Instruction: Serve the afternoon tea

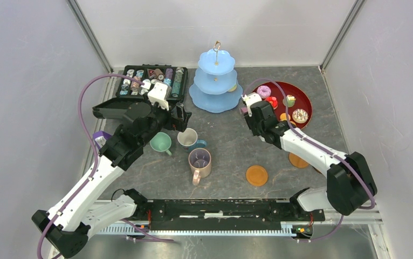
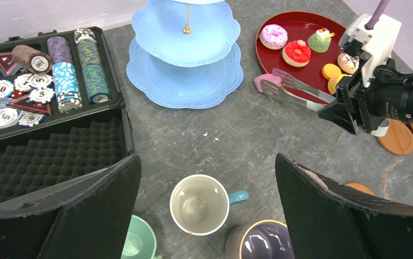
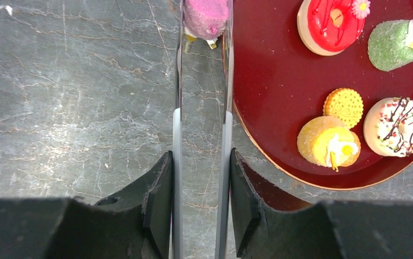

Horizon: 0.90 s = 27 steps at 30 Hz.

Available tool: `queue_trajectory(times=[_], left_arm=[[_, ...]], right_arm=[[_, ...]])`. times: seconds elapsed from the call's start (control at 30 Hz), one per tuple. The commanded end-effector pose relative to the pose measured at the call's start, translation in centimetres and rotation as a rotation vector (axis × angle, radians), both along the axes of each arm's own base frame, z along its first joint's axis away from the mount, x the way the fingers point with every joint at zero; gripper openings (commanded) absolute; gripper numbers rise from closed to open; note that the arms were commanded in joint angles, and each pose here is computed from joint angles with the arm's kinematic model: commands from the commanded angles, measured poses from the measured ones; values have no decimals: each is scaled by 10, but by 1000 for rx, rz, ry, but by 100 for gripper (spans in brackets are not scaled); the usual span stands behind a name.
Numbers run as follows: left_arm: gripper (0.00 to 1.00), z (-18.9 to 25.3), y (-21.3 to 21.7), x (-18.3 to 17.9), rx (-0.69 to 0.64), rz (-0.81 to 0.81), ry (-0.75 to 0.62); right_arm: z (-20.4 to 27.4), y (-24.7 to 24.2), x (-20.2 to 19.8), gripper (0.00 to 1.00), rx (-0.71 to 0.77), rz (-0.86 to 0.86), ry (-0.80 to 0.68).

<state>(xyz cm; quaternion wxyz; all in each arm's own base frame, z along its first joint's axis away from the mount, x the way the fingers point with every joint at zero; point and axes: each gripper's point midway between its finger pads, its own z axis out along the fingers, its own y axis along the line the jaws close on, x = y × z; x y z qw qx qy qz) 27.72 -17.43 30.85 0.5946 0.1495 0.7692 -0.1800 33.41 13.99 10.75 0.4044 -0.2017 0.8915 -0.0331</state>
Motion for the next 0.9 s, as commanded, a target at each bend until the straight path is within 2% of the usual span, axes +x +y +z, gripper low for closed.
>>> queue_trajectory(times=[0.0, 0.13, 0.43, 0.53, 0.7, 0.87], left_arm=[[99, 12, -5, 1, -27, -11, -34], [99, 12, -4, 1, -29, -11, -34], [99, 12, -4, 1, -27, -9, -36], [99, 12, -3, 2, -25, -6, -38], [99, 12, -3, 2, -23, -7, -38], [99, 11, -5, 2, -25, -14, -34]], right_arm=[[64, 15, 21, 21, 102, 2, -175], [74, 20, 21, 21, 142, 16, -191], [80, 52, 37, 21, 332, 39, -185], [76, 58, 45, 20, 435, 29, -151], [67, 64, 57, 20, 689, 39, -83], [59, 71, 67, 21, 802, 41, -36]])
